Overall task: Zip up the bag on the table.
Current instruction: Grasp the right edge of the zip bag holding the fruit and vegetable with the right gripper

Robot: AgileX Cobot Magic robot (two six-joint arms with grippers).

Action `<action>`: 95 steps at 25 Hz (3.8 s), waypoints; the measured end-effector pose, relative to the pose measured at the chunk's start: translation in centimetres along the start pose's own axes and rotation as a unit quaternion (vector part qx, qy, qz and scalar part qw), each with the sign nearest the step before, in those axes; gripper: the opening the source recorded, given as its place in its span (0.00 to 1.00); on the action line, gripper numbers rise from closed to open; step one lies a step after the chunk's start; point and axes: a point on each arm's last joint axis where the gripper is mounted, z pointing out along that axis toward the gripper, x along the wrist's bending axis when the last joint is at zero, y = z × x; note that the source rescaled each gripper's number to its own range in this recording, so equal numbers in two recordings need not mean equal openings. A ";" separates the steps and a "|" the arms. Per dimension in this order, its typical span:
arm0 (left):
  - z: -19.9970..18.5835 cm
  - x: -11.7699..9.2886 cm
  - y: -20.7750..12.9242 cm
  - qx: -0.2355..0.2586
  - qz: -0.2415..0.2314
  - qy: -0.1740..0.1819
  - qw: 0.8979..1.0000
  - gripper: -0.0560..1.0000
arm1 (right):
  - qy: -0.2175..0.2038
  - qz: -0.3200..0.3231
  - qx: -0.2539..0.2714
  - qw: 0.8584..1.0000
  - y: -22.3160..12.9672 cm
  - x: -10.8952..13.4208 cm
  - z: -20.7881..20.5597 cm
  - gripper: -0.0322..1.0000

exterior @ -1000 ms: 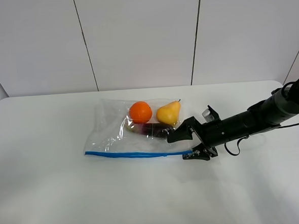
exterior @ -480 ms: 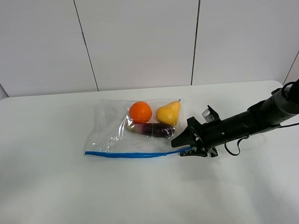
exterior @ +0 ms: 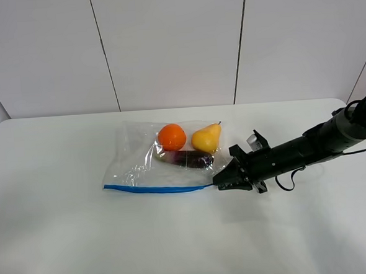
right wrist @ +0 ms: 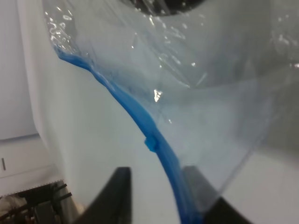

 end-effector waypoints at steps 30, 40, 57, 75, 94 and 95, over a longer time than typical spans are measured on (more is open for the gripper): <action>0.0 0.0 0.0 0.000 0.000 0.000 1.000 0.88 | 0.060 -0.001 0.033 0.998 -0.6 1.1 -0.1 0.03; 0.0 0.0 0.0 0.000 0.000 0.000 1.000 0.88 | 0.058 -0.018 0.053 0.997 -1.0 1.0 -0.1 0.03; 0.0 0.0 0.0 0.000 0.000 0.000 1.000 0.88 | 0.007 0.082 0.031 0.996 -0.4 -0.4 -0.9 0.87; 0.0 0.0 0.0 0.000 0.000 0.000 1.000 0.88 | -0.011 0.076 0.005 0.997 0.2 1.0 2.1 0.86; 0.0 0.0 0.0 0.000 0.000 0.000 1.000 0.88 | -0.011 0.079 0.017 0.997 0.0 1.0 2.1 0.36; 0.0 0.0 0.0 0.000 0.000 0.000 1.000 0.88 | -0.009 0.079 0.019 0.997 0.0 1.1 2.1 0.36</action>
